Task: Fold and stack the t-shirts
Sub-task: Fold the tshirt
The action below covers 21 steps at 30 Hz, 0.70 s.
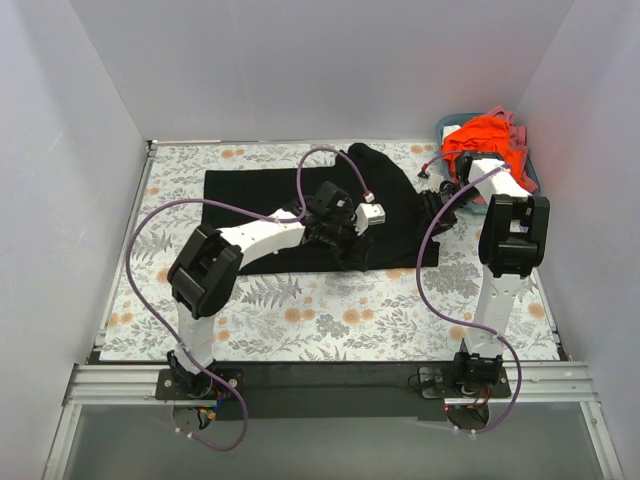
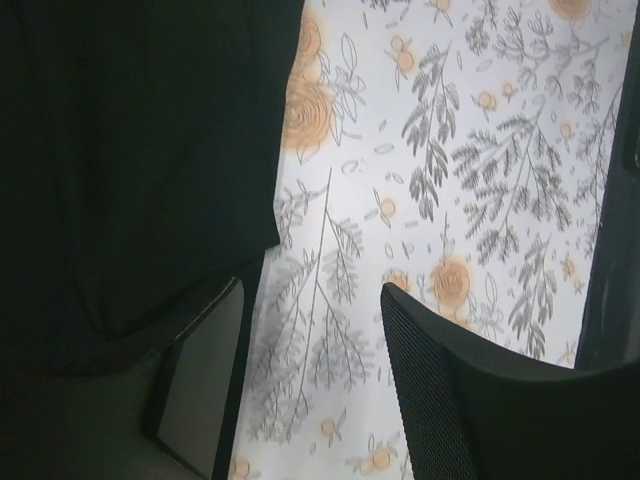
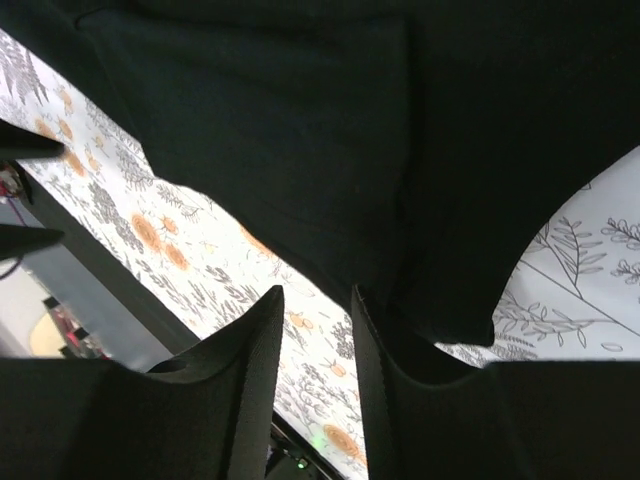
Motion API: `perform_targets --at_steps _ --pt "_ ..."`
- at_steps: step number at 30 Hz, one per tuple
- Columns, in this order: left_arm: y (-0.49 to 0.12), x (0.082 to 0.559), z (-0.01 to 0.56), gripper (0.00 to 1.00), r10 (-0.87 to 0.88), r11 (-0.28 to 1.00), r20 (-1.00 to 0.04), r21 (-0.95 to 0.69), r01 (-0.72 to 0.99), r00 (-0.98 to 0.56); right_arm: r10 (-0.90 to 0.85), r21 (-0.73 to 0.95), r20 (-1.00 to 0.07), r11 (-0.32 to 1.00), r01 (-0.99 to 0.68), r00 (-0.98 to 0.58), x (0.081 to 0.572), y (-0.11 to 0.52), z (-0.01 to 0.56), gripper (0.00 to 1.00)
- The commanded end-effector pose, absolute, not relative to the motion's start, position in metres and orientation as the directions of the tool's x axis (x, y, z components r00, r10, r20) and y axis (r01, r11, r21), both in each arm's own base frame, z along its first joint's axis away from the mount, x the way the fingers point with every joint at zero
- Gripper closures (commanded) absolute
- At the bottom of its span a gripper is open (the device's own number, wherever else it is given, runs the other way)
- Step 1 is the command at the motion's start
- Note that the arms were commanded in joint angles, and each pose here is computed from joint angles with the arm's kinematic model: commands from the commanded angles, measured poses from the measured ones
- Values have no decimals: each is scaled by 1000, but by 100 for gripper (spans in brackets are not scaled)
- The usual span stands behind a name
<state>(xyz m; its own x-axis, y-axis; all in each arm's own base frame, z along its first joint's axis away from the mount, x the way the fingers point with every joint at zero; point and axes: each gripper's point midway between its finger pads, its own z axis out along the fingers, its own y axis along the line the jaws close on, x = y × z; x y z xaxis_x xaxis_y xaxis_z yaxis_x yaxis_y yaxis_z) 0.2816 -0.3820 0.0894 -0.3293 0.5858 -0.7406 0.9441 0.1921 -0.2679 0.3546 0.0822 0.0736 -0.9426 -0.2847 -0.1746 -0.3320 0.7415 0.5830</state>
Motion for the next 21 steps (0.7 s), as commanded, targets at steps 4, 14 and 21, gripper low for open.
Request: perform_targets --at_steps 4,14,21 --pt "-399 292 92 45 500 295 -697 -421 857 -515 -255 617 -168 726 -303 -952 359 88 71 69" --pt "-392 262 86 35 328 449 -414 -722 526 -849 -256 626 -201 709 -325 -946 364 91 78 99" --pt "-393 263 88 32 297 451 -408 -737 503 -863 -272 549 -224 758 -352 -936 361 71 86 70"
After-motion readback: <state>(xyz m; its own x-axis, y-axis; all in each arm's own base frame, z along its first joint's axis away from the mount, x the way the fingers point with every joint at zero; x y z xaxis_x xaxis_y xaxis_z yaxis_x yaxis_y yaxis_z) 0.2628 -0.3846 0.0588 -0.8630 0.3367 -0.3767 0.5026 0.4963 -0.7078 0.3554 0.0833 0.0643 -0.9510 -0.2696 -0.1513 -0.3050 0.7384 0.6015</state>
